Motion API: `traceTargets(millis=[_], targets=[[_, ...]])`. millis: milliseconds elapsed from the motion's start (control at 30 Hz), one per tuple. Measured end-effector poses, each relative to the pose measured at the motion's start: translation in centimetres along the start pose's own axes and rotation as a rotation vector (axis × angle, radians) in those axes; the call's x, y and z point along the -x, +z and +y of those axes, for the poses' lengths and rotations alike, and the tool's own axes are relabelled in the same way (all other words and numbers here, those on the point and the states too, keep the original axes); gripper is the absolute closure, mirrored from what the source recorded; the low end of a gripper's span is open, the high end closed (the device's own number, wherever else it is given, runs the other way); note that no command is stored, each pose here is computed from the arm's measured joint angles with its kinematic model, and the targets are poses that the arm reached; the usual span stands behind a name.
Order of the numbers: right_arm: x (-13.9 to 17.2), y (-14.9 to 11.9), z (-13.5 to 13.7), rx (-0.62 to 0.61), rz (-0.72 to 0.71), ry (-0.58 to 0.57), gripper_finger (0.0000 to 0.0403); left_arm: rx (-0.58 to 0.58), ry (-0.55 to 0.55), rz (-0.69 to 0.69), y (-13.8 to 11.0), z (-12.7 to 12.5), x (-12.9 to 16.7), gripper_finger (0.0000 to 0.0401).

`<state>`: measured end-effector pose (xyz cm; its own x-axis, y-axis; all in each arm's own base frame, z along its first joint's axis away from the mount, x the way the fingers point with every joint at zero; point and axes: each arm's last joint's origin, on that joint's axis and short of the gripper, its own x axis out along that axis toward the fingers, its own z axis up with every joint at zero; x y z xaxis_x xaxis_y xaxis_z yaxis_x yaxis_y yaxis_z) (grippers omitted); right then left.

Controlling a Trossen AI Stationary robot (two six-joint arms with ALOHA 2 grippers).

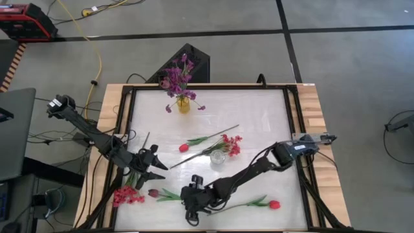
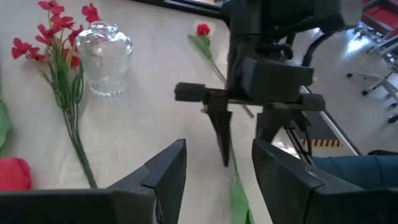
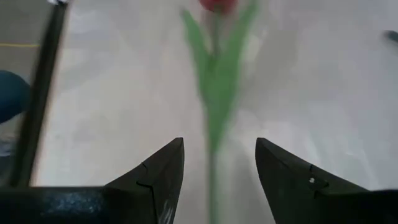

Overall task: Sort flowers into vase by color
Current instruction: Put the purple flower into the yellow vase

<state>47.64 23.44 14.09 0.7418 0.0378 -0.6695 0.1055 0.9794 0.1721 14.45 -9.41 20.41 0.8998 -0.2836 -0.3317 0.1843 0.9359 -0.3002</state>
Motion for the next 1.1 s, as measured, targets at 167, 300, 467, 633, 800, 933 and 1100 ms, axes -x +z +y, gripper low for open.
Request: traceTargets(millis=[167, 300, 467, 633, 800, 933, 1100], targets=[[-1.2, -1.3, 0.6, -0.021, 0.001, -0.038, 0.0180, 0.000, -0.015, -0.013, 0.1, -0.2, 0.0, 0.0230], [-2.1, -2.6, 0.8, -0.036, 0.007, -0.070, 0.0193, -0.002, -0.013, -0.012, 0.1, -0.2, 0.0, 0.0230], [-2.5, -3.5, 0.5, -0.041, 0.046, -0.113, 0.0301, -0.034, 0.010, -0.023, 0.1, -0.1, 0.1, 0.0230], [-1.6, -3.0, 0.3, -0.009, 0.070, -0.132, 0.0382, -0.080, 0.046, -0.045, 0.2, 0.0, 0.1, 0.0230], [1.0, -1.1, 0.1, 0.166, 0.079, -0.150, 0.0385, -0.136, 0.070, -0.085, 0.6, -0.1, 0.1, 0.0230], [4.0, 1.4, -1.5, 0.250, 0.060, -0.111, 0.0385, -0.170, 0.069, -0.126, 1.0, -0.2, 0.1, 0.0230], [6.9, 1.9, -5.8, 0.260, -0.075, 0.162, 0.0385, -0.214, 0.157, -0.176, 1.4, 0.0, 0.5, 0.0230]])
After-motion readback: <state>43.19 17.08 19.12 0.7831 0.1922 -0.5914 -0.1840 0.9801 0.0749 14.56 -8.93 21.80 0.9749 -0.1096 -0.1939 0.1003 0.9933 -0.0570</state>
